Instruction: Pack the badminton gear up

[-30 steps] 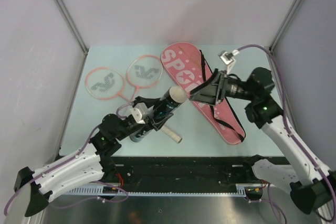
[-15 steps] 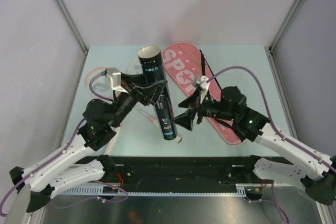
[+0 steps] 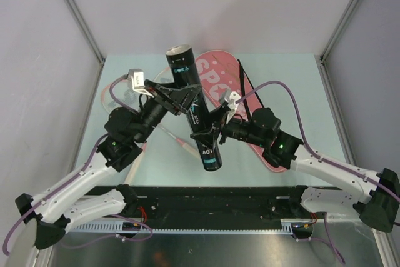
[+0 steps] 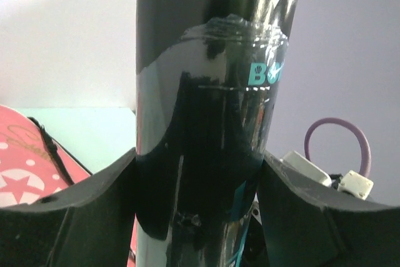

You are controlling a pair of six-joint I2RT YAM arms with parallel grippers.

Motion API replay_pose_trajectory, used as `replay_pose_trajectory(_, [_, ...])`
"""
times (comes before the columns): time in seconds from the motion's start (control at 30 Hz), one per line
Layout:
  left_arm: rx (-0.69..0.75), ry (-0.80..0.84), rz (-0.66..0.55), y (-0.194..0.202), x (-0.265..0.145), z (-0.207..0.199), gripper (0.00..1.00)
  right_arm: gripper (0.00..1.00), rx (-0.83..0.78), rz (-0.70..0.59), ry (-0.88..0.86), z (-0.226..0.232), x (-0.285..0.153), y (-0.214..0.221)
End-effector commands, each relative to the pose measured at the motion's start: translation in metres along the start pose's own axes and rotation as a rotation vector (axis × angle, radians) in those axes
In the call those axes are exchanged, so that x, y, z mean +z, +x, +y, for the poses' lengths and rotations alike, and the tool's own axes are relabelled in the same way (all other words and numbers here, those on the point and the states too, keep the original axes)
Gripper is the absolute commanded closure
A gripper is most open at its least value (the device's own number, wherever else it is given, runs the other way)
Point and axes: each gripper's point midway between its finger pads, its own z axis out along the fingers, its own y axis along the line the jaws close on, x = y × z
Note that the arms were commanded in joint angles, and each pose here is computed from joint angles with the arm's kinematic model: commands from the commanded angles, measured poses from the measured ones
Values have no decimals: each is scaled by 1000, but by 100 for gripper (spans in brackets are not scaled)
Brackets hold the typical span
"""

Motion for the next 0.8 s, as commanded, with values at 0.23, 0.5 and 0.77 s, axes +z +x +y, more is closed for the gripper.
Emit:
replay_pose_trajectory(0.23, [-58, 15, -78, -24, 7, -10, 47, 61, 23, -127, 252, -54, -12, -40])
replay_pose_trajectory(0.5, [358, -179, -30, -6, -22, 54, 0, 66, 84, 3, 656, -191, -82, -26])
replay_pose_trajectory(0.77, [708, -333, 220, 30, -49, 114, 0, 67, 52, 432, 1324, -371, -239, 29])
